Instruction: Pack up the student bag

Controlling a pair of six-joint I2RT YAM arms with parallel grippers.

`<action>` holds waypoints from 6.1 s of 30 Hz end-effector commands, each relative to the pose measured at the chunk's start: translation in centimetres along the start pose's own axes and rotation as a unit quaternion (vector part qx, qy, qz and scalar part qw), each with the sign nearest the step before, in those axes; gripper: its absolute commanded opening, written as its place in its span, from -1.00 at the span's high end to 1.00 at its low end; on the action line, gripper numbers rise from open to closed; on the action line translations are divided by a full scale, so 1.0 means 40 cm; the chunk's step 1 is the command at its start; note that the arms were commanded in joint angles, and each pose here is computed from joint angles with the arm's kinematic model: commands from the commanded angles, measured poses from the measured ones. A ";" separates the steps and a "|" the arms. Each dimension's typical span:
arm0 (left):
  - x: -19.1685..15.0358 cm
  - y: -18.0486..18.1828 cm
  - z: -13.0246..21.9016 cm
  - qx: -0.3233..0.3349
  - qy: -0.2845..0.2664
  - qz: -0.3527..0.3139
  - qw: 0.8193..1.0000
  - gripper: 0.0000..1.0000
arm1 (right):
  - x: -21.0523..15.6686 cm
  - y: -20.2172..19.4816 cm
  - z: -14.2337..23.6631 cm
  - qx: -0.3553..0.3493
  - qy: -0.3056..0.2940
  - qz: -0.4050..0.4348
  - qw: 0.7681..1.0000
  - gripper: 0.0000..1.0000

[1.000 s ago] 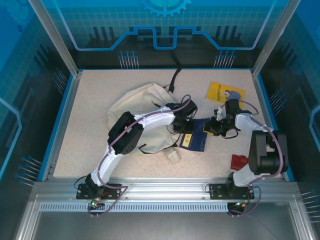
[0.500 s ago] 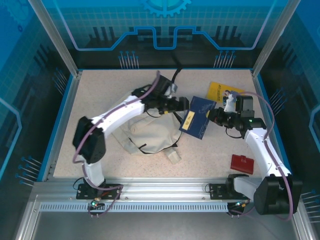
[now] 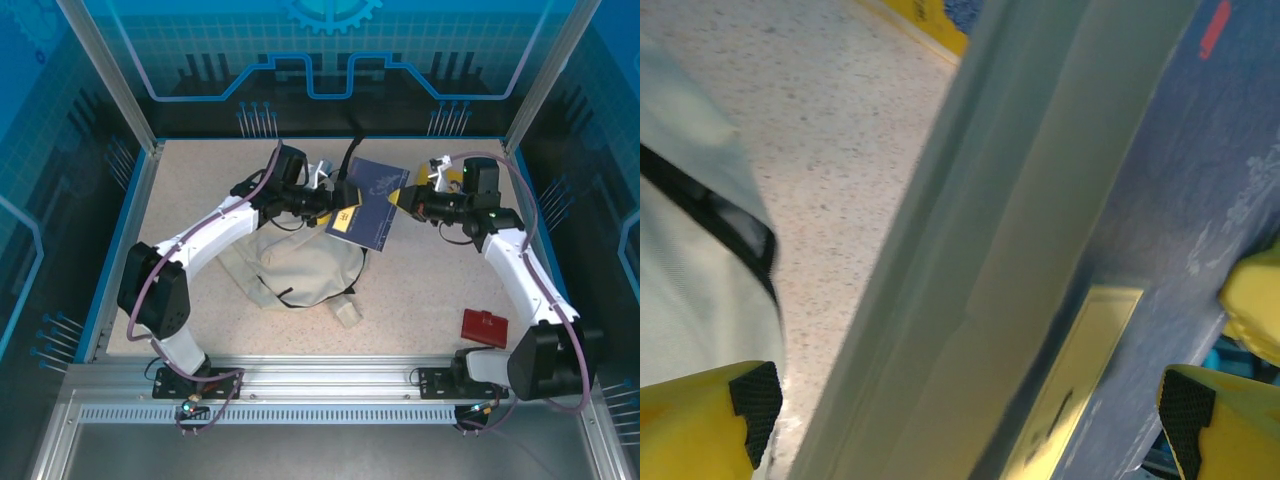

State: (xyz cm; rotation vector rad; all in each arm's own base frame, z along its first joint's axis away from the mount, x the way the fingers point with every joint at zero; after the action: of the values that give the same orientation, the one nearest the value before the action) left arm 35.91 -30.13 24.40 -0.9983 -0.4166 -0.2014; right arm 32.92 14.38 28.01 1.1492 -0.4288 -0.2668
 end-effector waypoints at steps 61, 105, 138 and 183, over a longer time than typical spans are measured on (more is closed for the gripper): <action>0.212 0.026 0.179 -0.089 -0.284 0.155 0.942 0.86 | -0.043 0.068 -0.200 0.109 -0.095 -0.173 0.974 -0.87; -0.058 0.174 0.146 0.167 -0.083 0.072 0.980 -0.67 | 0.013 -0.039 -0.060 -0.135 -0.232 -0.048 0.962 0.84; -0.338 0.241 -0.145 0.352 0.140 0.023 0.925 0.07 | 0.013 -0.121 0.132 -0.201 -0.274 -0.062 0.938 0.83; 0.030 -0.006 0.243 0.262 -0.176 -0.106 0.943 1.00 | -0.297 -0.022 -0.027 -0.038 0.106 -0.007 0.994 0.82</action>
State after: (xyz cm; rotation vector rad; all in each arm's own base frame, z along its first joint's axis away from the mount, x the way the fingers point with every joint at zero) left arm 34.14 -22.16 26.07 -0.4085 -0.7206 -0.0716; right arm 22.79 17.08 23.05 0.9526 -0.2640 -0.2781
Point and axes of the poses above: each hand's point on the last joint's axis, 136 mm out from that joint toward the fingers, its own z axis back along the fingers, its own y axis along the line the jaws close on, x = y × z, the point moved 2 cm from there along z, back along the fingers, and after that the axes turned 12 degrees about -z, right-handed, at the moved point
